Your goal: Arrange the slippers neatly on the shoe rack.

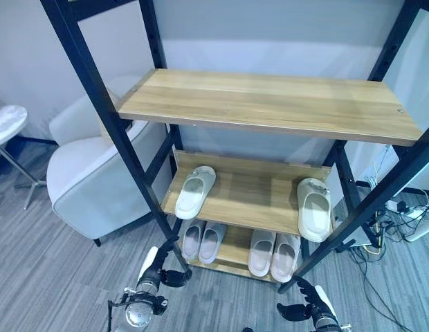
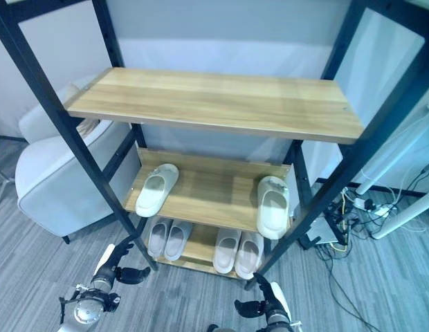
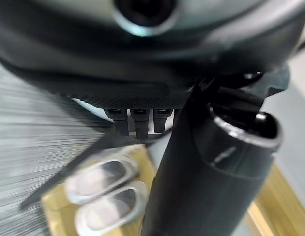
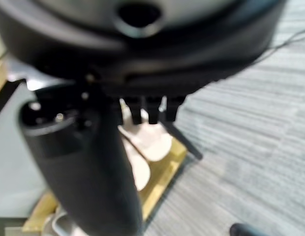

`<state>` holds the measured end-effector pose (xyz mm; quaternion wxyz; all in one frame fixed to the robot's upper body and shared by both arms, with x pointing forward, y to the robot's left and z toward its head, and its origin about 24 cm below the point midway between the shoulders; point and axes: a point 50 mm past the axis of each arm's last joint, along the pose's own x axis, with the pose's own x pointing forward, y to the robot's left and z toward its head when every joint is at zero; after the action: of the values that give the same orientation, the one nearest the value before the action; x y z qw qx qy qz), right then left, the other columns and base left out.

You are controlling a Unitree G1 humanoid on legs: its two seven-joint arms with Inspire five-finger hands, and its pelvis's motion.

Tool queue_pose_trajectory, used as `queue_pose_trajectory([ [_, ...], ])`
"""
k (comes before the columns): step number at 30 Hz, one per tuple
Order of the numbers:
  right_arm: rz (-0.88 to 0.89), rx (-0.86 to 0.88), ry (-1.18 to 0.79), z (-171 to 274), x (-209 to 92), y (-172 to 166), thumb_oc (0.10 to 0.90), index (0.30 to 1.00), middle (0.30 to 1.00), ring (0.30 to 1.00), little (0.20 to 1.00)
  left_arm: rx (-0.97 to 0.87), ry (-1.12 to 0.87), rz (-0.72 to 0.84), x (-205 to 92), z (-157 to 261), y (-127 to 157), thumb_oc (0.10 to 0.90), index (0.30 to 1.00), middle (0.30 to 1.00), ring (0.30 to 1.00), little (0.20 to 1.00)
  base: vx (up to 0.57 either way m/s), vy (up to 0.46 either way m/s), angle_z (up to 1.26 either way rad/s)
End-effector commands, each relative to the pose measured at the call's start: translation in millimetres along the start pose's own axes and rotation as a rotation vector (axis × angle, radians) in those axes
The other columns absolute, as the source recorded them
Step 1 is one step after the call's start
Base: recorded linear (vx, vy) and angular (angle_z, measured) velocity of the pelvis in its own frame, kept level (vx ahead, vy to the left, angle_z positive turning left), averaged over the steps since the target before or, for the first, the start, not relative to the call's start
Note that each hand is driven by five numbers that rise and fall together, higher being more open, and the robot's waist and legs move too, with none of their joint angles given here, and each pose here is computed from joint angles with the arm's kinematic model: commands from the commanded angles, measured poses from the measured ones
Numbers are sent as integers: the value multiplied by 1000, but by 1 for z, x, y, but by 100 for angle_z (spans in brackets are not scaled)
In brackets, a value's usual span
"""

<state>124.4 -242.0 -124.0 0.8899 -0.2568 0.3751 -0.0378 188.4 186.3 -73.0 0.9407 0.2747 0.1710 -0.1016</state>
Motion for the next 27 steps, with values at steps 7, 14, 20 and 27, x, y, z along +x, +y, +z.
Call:
queue_pose_trajectory([
  [7, -2, 44, 58, -4, 4, 4, 800, 900, 900, 900, 900, -235, -272, -95, -4, 54, 18, 800, 900, 900, 900, 900, -13, -10, -2],
  [14, 82, -6, 104, -10, 2, 13, 800, 900, 900, 900, 900, -441, -406, -350, -23, 91, 29, 800, 900, 900, 900, 900, 4, -5, 2],
  [20, 128, 1, 110, -9, 1, 24, 800, 900, 900, 900, 900, -361, -550, -413, -10, 133, 19, 800, 900, 900, 900, 900, 13, -34, -4],
  [27, 127, 11, 144, -15, -2, 27, 800, 900, 900, 900, 900, -438, -750, -421, 5, 198, 6, 800, 900, 900, 900, 900, 8, -34, -8],
])
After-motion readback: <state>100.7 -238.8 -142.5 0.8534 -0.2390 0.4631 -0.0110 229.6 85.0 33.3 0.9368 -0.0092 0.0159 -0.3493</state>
